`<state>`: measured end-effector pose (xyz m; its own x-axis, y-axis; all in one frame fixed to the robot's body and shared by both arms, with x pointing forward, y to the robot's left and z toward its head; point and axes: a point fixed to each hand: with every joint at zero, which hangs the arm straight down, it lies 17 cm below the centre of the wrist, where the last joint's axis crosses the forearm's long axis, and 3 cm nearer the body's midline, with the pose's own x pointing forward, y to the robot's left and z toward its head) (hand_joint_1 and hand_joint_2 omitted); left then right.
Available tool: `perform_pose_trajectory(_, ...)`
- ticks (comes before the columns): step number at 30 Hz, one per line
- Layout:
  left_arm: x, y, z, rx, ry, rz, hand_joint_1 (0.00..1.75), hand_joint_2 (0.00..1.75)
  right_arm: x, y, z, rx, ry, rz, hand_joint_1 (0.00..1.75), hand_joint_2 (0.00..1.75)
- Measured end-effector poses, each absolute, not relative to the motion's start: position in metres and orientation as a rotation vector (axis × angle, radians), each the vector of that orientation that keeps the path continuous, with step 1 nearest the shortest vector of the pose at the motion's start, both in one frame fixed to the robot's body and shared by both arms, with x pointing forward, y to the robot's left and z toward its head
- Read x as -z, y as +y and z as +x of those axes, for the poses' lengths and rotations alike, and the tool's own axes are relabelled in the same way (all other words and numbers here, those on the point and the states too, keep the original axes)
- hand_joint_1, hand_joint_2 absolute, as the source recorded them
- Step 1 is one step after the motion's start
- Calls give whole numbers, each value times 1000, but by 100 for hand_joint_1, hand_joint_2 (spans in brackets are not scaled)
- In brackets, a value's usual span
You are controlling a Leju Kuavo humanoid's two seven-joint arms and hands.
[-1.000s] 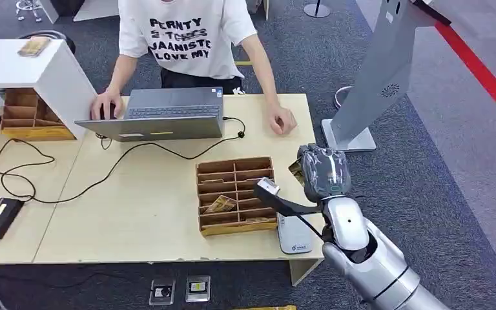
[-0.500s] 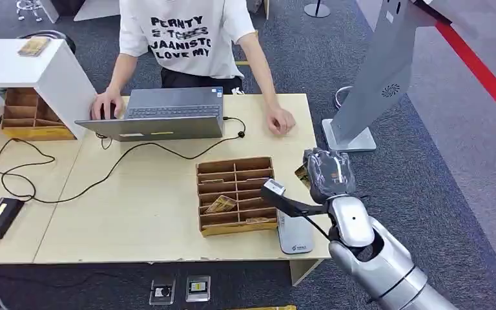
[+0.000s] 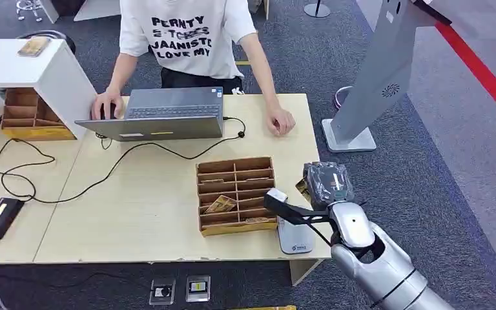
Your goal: Pass the card to the sensor for recognition and then transmit it.
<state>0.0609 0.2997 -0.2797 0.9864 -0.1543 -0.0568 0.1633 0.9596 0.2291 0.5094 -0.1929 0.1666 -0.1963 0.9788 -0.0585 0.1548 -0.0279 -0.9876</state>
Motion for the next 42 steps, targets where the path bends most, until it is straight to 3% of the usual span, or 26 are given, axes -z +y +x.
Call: perform_pose_trajectory(42, 279, 304, 57, 118, 67, 257, 0, 0, -64, -198, 511, -1470, -1185, -1053, 175, 175)
